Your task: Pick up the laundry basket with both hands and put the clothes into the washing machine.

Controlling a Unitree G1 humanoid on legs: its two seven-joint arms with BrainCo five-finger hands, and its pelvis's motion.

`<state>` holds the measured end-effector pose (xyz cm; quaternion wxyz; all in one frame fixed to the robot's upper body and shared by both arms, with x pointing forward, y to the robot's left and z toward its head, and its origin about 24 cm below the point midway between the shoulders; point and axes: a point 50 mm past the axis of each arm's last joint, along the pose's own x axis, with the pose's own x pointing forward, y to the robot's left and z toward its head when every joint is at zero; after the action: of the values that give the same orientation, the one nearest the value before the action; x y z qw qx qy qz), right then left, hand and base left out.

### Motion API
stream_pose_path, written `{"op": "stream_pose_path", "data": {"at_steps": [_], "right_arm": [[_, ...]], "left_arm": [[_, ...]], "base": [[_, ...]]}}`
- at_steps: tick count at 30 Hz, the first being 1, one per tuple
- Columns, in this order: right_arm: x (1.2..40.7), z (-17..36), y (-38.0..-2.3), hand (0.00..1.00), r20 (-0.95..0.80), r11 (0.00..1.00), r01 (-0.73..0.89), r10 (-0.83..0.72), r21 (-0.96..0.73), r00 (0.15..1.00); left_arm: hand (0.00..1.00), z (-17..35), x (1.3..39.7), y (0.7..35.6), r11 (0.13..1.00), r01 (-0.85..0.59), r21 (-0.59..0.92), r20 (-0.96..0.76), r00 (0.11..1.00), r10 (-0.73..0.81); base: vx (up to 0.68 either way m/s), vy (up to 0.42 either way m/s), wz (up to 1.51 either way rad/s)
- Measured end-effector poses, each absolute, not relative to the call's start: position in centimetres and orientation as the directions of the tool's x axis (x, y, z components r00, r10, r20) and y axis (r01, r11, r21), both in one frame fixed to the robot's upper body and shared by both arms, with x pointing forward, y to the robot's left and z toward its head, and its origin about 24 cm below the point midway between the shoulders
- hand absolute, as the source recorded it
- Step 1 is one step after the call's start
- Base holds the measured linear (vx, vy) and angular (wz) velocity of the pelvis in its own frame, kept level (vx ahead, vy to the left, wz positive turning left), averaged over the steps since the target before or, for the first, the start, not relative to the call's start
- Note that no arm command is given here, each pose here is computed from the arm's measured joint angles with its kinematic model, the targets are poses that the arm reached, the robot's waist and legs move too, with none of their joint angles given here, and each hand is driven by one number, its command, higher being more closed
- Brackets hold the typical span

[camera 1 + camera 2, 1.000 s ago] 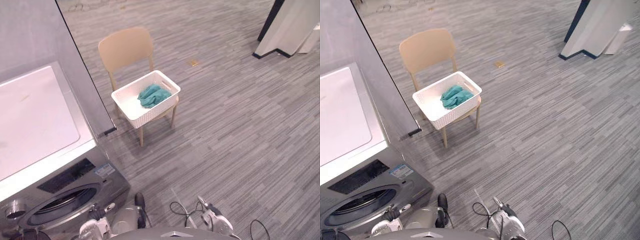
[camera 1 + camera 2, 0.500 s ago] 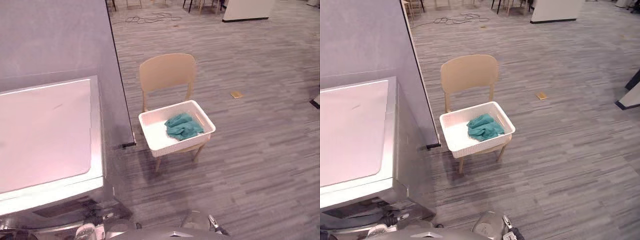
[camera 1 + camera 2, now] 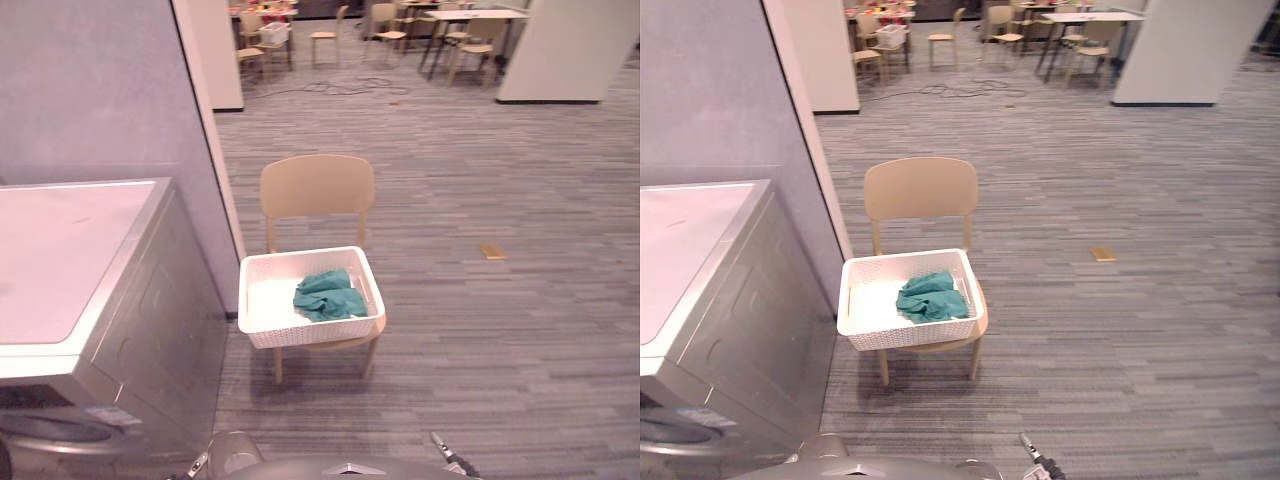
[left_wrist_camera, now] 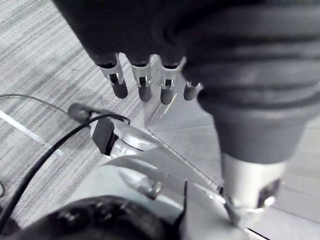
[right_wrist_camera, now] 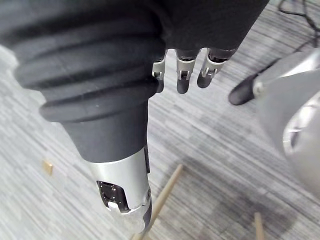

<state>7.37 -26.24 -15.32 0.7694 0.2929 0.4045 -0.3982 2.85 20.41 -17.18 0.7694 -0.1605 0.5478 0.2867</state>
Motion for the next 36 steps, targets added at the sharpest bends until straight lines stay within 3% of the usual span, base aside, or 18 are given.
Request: {"op": "stream_pose_path", "data": {"at_steps": [4, 9, 17, 22, 24, 27, 29, 32, 34, 35, 36], "right_arm": [[9.5, -14.8, -26.0, 0.00, -0.828, 0.516, 0.838, -0.383, 0.175, 0.409], [12.5, -14.8, -21.5, 0.00, -0.815, 0.595, 0.754, -0.269, 0.278, 0.513], [10.5, -15.3, -21.8, 0.00, -0.829, 0.654, 0.719, -0.252, 0.235, 0.500], [6.9, -16.1, -22.6, 0.00, -0.872, 0.585, 0.793, -0.283, 0.173, 0.399], [4.8, -16.8, -21.6, 0.00, -0.914, 0.539, 0.830, -0.247, 0.147, 0.322], [2.6, -17.2, -21.8, 0.00, -0.939, 0.485, 0.869, -0.245, 0.097, 0.241], [3.0, -16.8, -23.3, 0.00, -0.928, 0.505, 0.859, -0.275, 0.083, 0.251], [5.2, -16.1, -24.2, 0.00, -0.890, 0.563, 0.818, -0.302, 0.122, 0.340], [10.6, -13.0, -25.3, 0.00, -0.740, 0.657, 0.716, -0.355, 0.236, 0.570], [12.0, -11.8, -25.4, 0.00, -0.688, 0.685, 0.681, -0.363, 0.259, 0.628], [14.6, -8.6, -25.5, 0.00, -0.538, 0.738, 0.605, -0.393, 0.300, 0.746]], "left_arm": [[0.00, -17.2, 3.2, 20.0, 0.811, -0.582, 0.062, -0.937, 0.245, 0.248], [0.00, -17.0, 4.8, 21.0, 0.848, -0.523, 0.081, -0.926, 0.276, 0.259], [0.00, -16.7, 6.7, 21.0, 0.935, -0.340, 0.102, -0.914, 0.338, 0.223], [0.00, -16.0, 9.7, 21.3, 0.954, -0.281, 0.105, -0.882, 0.417, 0.220], [0.00, -15.9, 10.7, 20.3, 0.966, -0.246, 0.082, -0.874, 0.449, 0.189], [0.00, -16.3, 10.4, 18.8, 0.971, -0.234, 0.051, -0.884, 0.441, 0.153], [0.00, -16.6, 9.6, 17.8, 0.965, -0.260, 0.025, -0.896, 0.423, 0.138], [0.00, -16.7, 9.3, 17.8, 0.951, -0.308, 0.017, -0.901, 0.407, 0.148], [0.00, -16.6, 9.4, 18.1, 0.947, -0.321, 0.020, -0.899, 0.409, 0.157], [0.00, -16.6, 9.3, 18.1, 0.947, -0.321, 0.021, -0.899, 0.408, 0.158], [0.00, -16.7, 9.2, 18.2, 0.947, -0.321, 0.024, -0.900, 0.406, 0.161]], "base": [[0.11, 0.020, 0.38], [0.16, 0.033, 0.13], [0.15, 0.034, 0.07], [0.17, -0.199, 0.22], [0.10, -0.394, 0.45], [0.11, -0.395, 0.21], [0.12, -0.331, -0.08], [0.06, -0.190, 0.17], [0.04, -0.091, 0.09], [0.02, -0.031, 0.06], [0.01, -0.013, 0.08]]}}
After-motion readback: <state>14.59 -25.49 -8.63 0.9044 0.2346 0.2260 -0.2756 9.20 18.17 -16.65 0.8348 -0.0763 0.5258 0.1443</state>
